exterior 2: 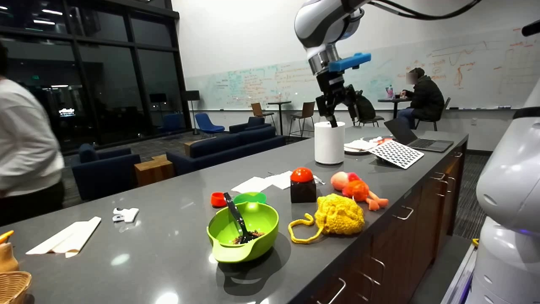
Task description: Put the spoon inside the green bowl
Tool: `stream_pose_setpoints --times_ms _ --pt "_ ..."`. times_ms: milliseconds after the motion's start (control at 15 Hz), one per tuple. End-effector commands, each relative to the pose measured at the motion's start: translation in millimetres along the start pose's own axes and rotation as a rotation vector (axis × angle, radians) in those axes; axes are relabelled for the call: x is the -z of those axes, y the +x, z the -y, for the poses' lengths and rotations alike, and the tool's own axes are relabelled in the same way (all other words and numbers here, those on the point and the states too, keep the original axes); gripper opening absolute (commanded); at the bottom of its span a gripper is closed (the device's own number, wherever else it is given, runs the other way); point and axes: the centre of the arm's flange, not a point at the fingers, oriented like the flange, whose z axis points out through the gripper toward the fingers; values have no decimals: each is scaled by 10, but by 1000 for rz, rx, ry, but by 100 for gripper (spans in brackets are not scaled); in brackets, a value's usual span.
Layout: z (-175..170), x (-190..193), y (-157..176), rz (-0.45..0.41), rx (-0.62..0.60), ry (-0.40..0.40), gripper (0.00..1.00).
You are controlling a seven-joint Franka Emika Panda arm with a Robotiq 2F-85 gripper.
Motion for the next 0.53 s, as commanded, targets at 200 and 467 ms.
stream_pose_setpoints --times_ms 200,467 --pt "383 -19 92 -6 9 -3 100" --pt "1019 -60 225 -24 20 63 100"
